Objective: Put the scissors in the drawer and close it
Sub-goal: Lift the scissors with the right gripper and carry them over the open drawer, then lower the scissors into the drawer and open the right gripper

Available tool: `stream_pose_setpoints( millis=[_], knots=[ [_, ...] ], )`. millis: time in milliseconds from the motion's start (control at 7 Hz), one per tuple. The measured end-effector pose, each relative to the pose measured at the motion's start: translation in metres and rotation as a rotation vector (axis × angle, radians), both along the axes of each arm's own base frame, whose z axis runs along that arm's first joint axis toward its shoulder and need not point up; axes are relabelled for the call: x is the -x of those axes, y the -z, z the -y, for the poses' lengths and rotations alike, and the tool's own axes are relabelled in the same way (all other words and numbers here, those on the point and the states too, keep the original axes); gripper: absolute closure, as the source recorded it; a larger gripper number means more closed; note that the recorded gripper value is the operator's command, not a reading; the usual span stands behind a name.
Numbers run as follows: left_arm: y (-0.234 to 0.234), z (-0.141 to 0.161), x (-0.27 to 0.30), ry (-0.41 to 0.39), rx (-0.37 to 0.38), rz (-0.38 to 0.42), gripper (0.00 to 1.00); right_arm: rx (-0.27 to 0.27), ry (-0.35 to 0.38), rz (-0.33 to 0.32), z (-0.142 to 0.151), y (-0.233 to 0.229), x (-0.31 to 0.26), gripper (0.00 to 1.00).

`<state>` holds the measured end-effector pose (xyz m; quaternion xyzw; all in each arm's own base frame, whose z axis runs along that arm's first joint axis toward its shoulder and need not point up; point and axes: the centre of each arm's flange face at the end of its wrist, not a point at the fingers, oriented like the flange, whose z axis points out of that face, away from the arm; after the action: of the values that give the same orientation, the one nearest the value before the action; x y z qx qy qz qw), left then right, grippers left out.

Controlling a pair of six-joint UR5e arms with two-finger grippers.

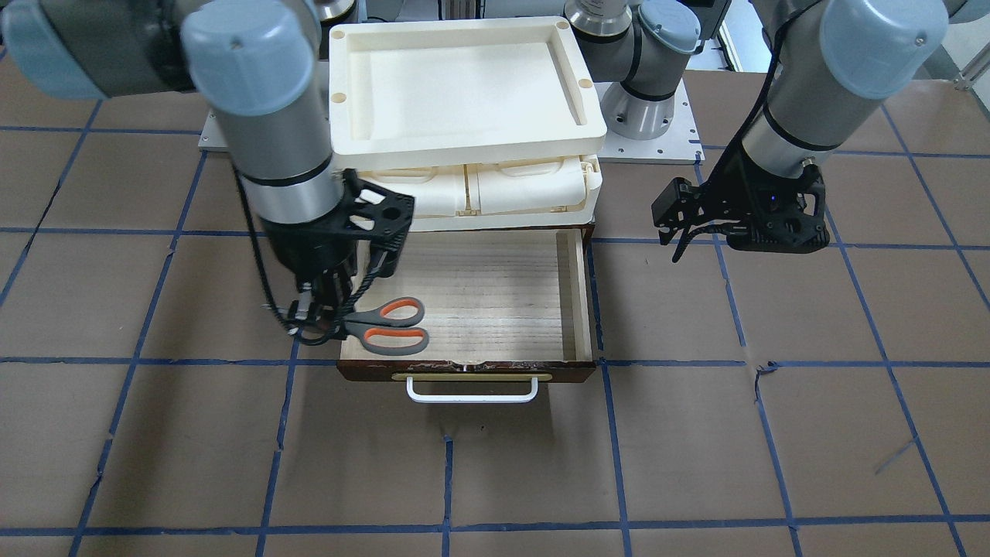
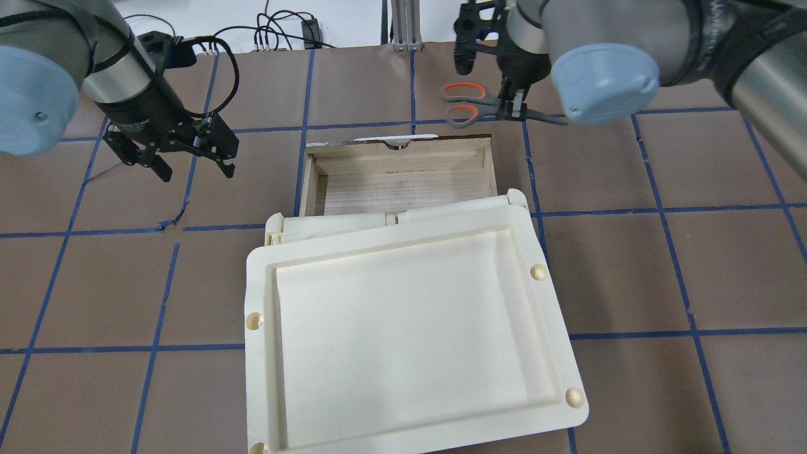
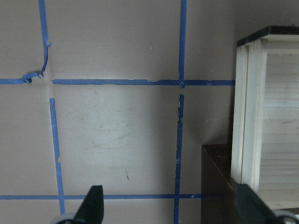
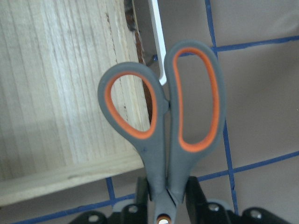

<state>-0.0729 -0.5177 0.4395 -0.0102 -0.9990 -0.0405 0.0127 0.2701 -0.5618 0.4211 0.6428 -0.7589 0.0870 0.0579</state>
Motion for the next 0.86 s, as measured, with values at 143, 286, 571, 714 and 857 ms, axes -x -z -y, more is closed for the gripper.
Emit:
stream_pose_setpoints(
  millis=[143, 286, 571, 714, 857],
  knots=[
    [-0.010, -0.002, -0.002, -0.026, -0.015, 0.001, 0.00, -0.008, 0.017, -0.004, -0.012, 0.005, -0.033, 1.00],
    [-0.022, -0.003, -0.003, -0.072, -0.022, -0.001, 0.00, -0.025, 0.024, -0.018, -0.020, 0.017, -0.062, 1.00],
    [-0.027, -0.007, 0.001, -0.094, -0.035, 0.002, 0.00, -0.056, 0.024, -0.046, -0.024, 0.047, -0.103, 1.00],
    [-0.026, -0.009, 0.002, -0.093, -0.042, 0.005, 0.00, -0.067, 0.017, -0.050, -0.024, 0.058, -0.114, 1.00],
    [-0.024, -0.010, 0.002, -0.094, -0.045, 0.004, 0.00, -0.078, 0.007, -0.052, -0.024, 0.067, -0.120, 1.00]
  ],
)
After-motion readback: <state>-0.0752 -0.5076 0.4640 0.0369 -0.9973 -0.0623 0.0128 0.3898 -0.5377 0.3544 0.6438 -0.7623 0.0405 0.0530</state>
